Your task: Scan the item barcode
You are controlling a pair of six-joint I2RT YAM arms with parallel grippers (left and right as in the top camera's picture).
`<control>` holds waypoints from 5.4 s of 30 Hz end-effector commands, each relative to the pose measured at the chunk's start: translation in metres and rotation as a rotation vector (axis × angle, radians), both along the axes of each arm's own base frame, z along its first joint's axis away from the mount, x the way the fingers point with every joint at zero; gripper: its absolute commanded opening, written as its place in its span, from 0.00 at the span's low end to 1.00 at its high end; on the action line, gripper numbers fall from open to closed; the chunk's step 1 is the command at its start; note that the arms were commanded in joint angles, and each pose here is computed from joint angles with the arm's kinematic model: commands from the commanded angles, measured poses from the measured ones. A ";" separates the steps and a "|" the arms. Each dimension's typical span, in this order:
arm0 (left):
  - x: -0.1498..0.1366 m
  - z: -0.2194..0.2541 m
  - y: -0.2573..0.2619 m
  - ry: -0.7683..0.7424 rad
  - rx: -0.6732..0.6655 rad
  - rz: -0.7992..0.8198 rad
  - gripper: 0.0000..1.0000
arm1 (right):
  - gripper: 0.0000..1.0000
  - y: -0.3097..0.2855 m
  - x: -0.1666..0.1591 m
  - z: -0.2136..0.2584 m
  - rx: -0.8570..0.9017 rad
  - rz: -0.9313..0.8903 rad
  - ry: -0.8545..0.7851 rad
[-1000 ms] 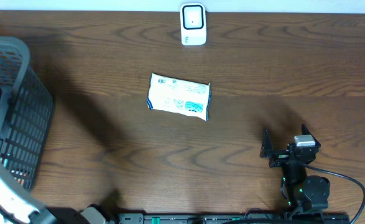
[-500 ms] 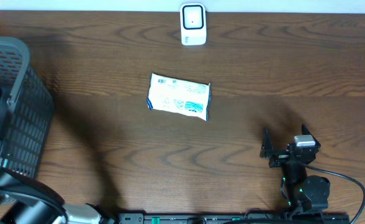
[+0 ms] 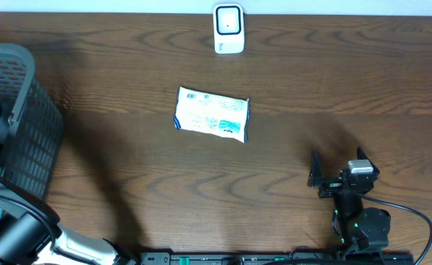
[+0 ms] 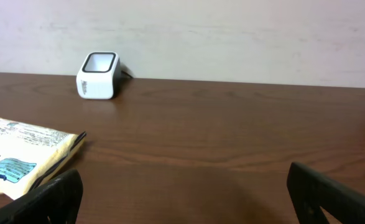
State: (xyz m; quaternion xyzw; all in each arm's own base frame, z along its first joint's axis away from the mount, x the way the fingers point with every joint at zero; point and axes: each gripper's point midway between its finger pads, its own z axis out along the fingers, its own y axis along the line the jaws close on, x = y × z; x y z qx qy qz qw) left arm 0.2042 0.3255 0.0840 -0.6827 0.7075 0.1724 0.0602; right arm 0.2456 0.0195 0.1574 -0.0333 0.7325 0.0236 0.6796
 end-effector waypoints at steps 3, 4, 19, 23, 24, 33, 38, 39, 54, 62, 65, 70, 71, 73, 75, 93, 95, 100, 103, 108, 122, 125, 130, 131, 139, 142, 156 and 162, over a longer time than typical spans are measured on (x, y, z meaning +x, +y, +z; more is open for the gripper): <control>-0.013 -0.033 0.000 0.110 -0.038 0.019 0.90 | 0.99 0.000 0.000 -0.001 0.010 -0.002 0.002; -0.014 -0.039 0.000 0.121 -0.050 0.019 0.90 | 0.99 0.000 0.000 -0.001 0.010 -0.002 0.002; -0.020 -0.057 0.004 0.186 -0.051 0.021 0.52 | 0.99 0.000 0.000 -0.001 0.010 -0.002 0.002; -0.024 -0.056 0.000 0.202 -0.068 0.019 0.40 | 0.99 0.000 0.000 -0.001 0.010 -0.002 0.002; -0.024 -0.056 -0.001 0.206 -0.071 0.019 0.35 | 0.99 0.000 0.000 -0.001 0.010 -0.002 0.002; -0.021 -0.028 0.001 0.167 -0.041 0.020 0.07 | 0.99 0.000 0.000 -0.001 0.010 -0.002 0.002; -0.012 0.025 0.003 0.036 0.061 0.023 0.07 | 0.99 0.000 0.000 -0.001 0.010 -0.002 0.002; -0.008 0.038 0.001 -0.016 0.076 0.019 0.07 | 0.99 0.000 0.000 -0.001 0.010 -0.002 0.002; -0.008 0.151 -0.021 -0.308 0.287 -0.006 0.25 | 0.99 0.000 0.000 -0.001 0.010 -0.002 0.002; 0.021 0.099 -0.018 -0.312 0.133 -0.079 0.98 | 0.99 0.000 0.000 -0.001 0.010 -0.002 0.002; 0.030 0.076 -0.014 -0.289 0.080 -0.108 0.98 | 0.99 0.000 0.000 -0.001 0.010 -0.002 0.002; 0.030 0.037 -0.014 -0.219 -0.005 -0.092 0.98 | 0.99 0.000 0.000 -0.001 0.010 -0.002 0.002; 0.028 0.030 -0.014 -0.199 -0.015 -0.071 0.98 | 0.99 0.000 0.000 -0.001 0.010 -0.002 0.002; 0.025 0.016 -0.013 -0.147 -0.026 -0.049 0.98 | 0.99 0.000 0.000 -0.001 0.010 -0.002 0.002; 0.025 0.004 -0.014 -0.100 -0.035 -0.057 0.98 | 0.99 0.000 0.000 -0.001 0.010 -0.002 0.002; -0.008 -0.062 -0.007 0.202 -0.065 -0.010 0.98 | 0.99 0.000 0.000 -0.001 0.010 -0.002 0.002; -0.010 -0.064 -0.007 0.205 -0.070 -0.008 0.77 | 0.99 0.000 0.000 -0.001 0.010 -0.002 0.002; -0.004 -0.067 -0.013 0.170 -0.106 -0.011 0.45 | 0.99 0.000 0.000 -0.001 0.010 -0.002 0.002; -0.002 -0.065 -0.016 0.157 -0.123 -0.012 0.26 | 0.99 0.000 0.000 -0.001 0.010 -0.002 0.002; 0.004 -0.047 -0.015 0.120 -0.121 -0.013 0.23 | 0.99 0.000 0.000 -0.001 0.010 -0.002 0.002; 0.040 0.110 -0.029 -0.360 0.104 -0.077 0.09 | 0.99 0.000 0.000 -0.001 0.010 -0.002 0.002; 0.047 0.160 -0.038 -0.519 0.189 -0.122 0.09 | 0.99 0.000 0.000 -0.001 0.010 -0.002 0.002; 0.054 0.242 -0.071 -0.786 0.299 -0.238 0.09 | 0.99 0.000 0.000 -0.001 0.010 -0.002 0.002; 0.055 0.254 -0.080 -0.834 0.301 -0.269 0.09 | 0.99 0.000 0.000 -0.001 0.010 -0.002 0.002; 0.105 0.308 -0.192 -1.143 0.118 -0.676 0.09 | 0.99 0.000 0.000 -0.001 0.010 -0.002 0.002; 0.128 0.313 -0.248 -1.181 0.039 -0.913 0.09 | 0.99 0.000 0.000 -0.001 0.010 -0.002 0.002; 0.182 0.246 -0.474 -1.032 -0.209 -1.674 0.09 | 0.99 0.000 0.000 -0.001 0.010 -0.002 0.002; 0.204 0.192 -0.556 -0.990 -0.334 -1.820 0.10 | 0.99 0.000 0.000 -0.001 0.010 -0.002 0.002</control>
